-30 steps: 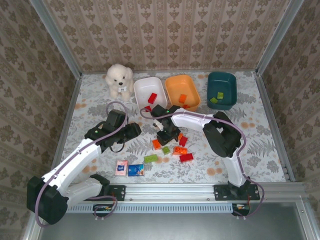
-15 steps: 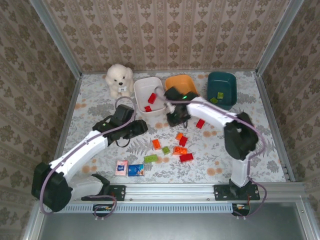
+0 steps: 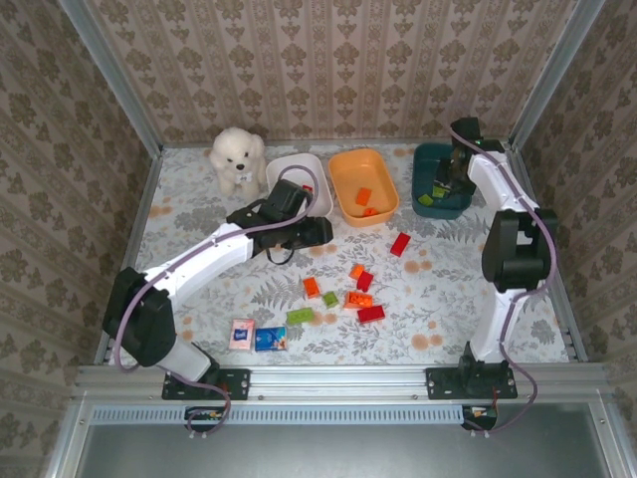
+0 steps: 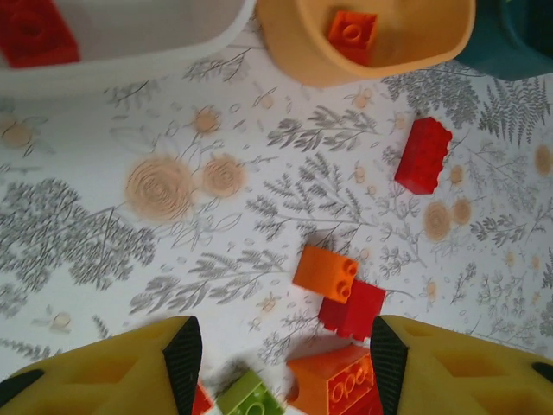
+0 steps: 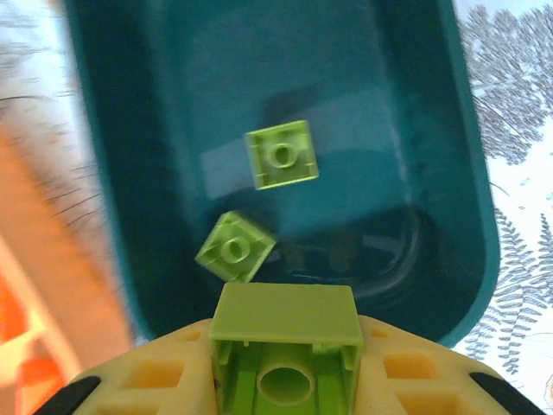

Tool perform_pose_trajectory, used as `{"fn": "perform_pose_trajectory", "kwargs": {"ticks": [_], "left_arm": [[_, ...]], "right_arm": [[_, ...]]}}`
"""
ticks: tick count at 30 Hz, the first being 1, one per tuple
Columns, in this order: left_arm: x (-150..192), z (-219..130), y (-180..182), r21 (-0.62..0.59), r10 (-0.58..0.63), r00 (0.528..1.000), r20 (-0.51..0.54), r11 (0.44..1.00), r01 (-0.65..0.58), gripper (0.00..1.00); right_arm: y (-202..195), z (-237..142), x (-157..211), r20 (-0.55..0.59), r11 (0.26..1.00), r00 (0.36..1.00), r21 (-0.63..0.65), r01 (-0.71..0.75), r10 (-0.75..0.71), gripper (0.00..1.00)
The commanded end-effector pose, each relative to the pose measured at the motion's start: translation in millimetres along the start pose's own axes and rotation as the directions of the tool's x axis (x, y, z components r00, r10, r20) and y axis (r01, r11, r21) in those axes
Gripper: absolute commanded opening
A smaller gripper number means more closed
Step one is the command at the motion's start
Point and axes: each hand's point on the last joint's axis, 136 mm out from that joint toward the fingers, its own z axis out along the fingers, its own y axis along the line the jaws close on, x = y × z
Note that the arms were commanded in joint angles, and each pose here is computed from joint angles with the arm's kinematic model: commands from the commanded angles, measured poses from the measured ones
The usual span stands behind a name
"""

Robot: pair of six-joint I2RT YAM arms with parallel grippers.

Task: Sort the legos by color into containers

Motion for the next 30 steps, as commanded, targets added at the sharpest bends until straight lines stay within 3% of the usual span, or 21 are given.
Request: {"fn": "perform_pose_trajectory", "kwargs": {"ticks": [1, 8, 15, 20, 23, 30], "left_arm": [[-7, -2, -14, 0.034, 0.047, 0.999, 0.009, 0.998, -0.047, 0.57], [-6, -1, -16, 0.032, 0.052, 0.999, -0.003, 0.998, -0.052, 0.57], [0, 2, -20, 0.030, 0.100, 0.994, -0.033, 0.995, -0.099, 0.58], [5, 5, -28, 0.044, 0.143, 0.988, -0.058, 0.989, -0.140, 0.58], [11, 9, -32, 0.055, 0.170, 0.982, -0.083, 0.985, -0.166, 0.58], [38, 29, -48, 0.085, 0.283, 0.939, -0.193, 0.959, -0.272, 0.61]], "right_arm": [[-8, 12, -4, -0.033, 0.996, 0.999, 0.083, -0.037, 0.039, 0.24], [-18, 51, -3, -0.102, 0.986, 0.993, 0.164, -0.037, 0.055, 0.24], [-24, 59, 6, -0.130, 0.979, 0.988, 0.197, -0.060, 0.086, 0.27], [-18, 60, 6, -0.147, 0.983, 0.985, 0.172, -0.069, 0.094, 0.44], [-9, 43, -8, -0.103, 0.990, 0.992, 0.129, -0.064, 0.078, 0.55], [38, -60, -53, 0.139, 0.996, 0.990, -0.089, -0.015, 0.027, 0.60]]}}
